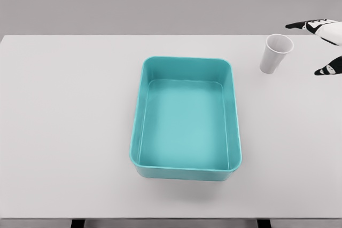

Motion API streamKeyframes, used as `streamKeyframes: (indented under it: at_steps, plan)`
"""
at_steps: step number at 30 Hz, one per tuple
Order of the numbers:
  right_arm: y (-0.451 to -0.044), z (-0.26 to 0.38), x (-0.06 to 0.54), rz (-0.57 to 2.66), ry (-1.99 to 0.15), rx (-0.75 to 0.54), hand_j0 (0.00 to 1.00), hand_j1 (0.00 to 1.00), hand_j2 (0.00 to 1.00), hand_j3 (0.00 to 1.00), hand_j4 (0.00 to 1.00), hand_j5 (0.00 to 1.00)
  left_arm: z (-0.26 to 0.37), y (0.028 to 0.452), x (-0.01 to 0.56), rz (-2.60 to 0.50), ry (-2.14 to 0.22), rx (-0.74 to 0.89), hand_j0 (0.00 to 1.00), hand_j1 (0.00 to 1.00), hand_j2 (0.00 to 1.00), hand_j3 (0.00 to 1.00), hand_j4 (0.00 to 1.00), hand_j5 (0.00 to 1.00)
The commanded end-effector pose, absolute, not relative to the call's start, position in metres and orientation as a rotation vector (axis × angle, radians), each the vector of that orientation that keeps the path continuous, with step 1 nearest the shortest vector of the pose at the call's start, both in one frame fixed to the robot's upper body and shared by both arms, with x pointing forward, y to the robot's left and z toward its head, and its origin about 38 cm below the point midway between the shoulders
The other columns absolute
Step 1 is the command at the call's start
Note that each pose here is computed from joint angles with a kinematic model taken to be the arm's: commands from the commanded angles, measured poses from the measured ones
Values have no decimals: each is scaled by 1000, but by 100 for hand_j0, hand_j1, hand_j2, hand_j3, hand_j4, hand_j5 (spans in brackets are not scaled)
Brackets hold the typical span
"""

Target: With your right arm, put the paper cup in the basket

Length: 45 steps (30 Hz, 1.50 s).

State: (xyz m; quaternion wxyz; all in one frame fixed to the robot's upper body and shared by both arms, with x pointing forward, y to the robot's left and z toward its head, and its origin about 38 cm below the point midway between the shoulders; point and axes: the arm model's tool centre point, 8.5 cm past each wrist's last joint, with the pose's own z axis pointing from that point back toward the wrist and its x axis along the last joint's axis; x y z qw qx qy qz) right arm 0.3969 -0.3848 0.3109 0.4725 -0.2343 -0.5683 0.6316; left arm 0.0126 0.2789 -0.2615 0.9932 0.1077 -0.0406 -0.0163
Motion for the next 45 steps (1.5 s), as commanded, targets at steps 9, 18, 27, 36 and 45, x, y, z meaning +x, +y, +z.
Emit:
streamKeyframes:
  at_steps: [9,18,27,36,45]
  plan:
    - [-450,285,412,1317,-1355,-237,100,100,100,100,100,100,-261,279,13,-33,-82,216,100,100,100,100,100,100]
    - [-485,229,448,959,-1397,-150,100,100,100,100,100,100,-261,279,14,-33,-83,216,100,100,100,100,100,100]
    - [-452,208,465,894,-1444,-46,99,99,99,99,99,99,-261,279,13,-33,-82,216,100,100,100,100,100,100]
    - [-463,174,480,758,-1398,-42,99,99,99,99,99,99,-261,279,13,-33,-82,216,100,100,100,100,100,100]
    - [-461,171,491,725,-1391,-48,99,99,99,99,99,99,-261,279,13,-33,-82,216,100,100,100,100,100,100]
